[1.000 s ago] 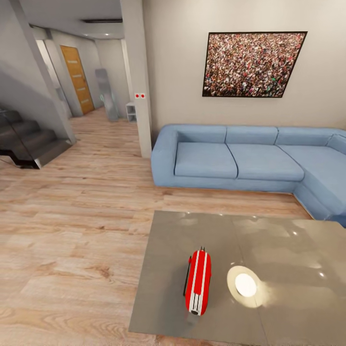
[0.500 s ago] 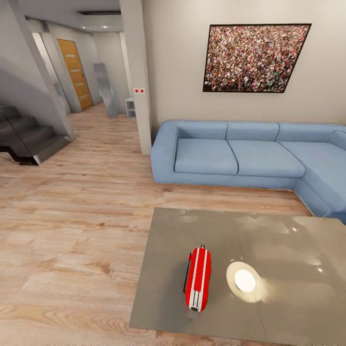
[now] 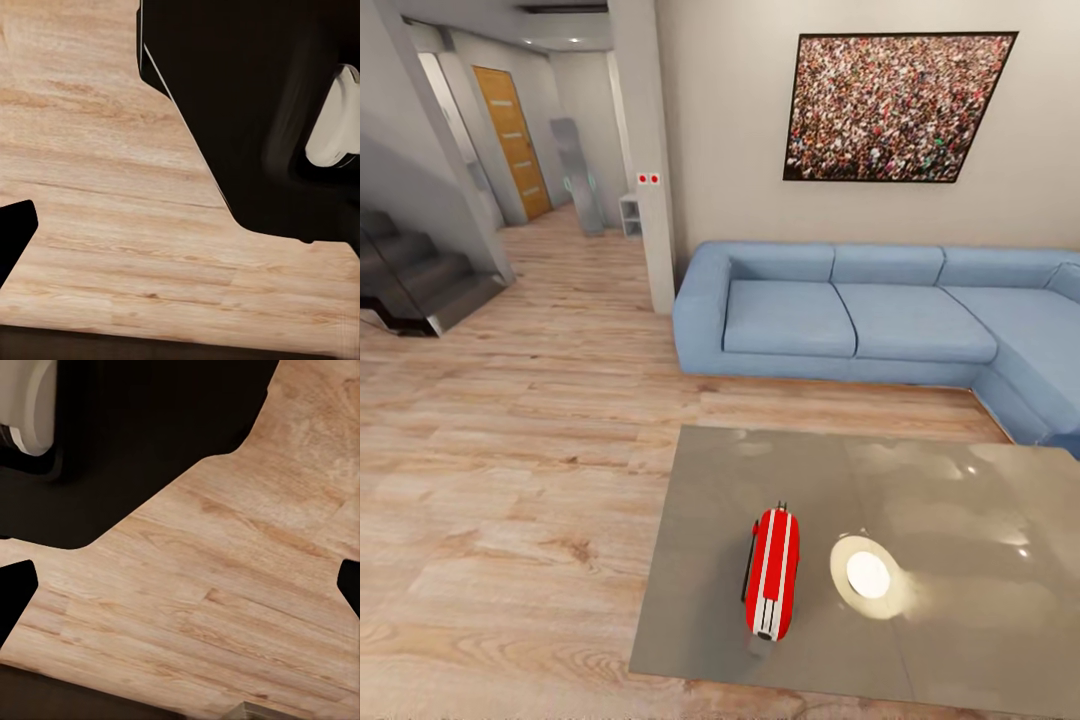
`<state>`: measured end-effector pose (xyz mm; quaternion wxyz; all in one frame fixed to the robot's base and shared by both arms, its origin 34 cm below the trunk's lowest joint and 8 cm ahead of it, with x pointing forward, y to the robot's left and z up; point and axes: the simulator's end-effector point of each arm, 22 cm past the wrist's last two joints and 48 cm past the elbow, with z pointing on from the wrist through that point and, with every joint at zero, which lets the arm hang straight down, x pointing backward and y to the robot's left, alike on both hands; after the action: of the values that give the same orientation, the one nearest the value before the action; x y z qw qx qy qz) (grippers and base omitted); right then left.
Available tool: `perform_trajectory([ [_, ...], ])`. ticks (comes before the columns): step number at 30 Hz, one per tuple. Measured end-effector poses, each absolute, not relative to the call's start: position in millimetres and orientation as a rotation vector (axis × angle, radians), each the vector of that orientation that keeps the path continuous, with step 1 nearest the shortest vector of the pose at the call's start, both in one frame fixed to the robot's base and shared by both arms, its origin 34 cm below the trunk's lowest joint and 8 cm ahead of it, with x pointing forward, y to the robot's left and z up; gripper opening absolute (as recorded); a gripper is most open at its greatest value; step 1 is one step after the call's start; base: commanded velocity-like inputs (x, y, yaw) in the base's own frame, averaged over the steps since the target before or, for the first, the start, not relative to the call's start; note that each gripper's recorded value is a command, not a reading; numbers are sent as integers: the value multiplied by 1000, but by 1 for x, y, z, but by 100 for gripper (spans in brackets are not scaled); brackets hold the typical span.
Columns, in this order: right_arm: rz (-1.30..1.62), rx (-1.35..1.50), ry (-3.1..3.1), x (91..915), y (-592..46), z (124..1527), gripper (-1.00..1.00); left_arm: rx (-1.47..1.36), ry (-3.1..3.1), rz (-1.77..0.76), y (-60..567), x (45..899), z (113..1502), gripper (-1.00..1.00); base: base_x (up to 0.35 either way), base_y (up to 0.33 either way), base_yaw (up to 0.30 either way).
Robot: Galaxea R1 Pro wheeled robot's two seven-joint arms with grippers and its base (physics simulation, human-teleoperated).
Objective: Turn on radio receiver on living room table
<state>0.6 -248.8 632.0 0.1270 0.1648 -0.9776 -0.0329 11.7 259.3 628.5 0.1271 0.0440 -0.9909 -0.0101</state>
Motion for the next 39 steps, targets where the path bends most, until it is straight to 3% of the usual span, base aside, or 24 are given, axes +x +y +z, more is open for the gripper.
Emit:
perform_trajectory([
  [39,-110,468,-2784,-23,-248,640,100,125,-2821,-33,259,-12,636,100,0,0,0],
])
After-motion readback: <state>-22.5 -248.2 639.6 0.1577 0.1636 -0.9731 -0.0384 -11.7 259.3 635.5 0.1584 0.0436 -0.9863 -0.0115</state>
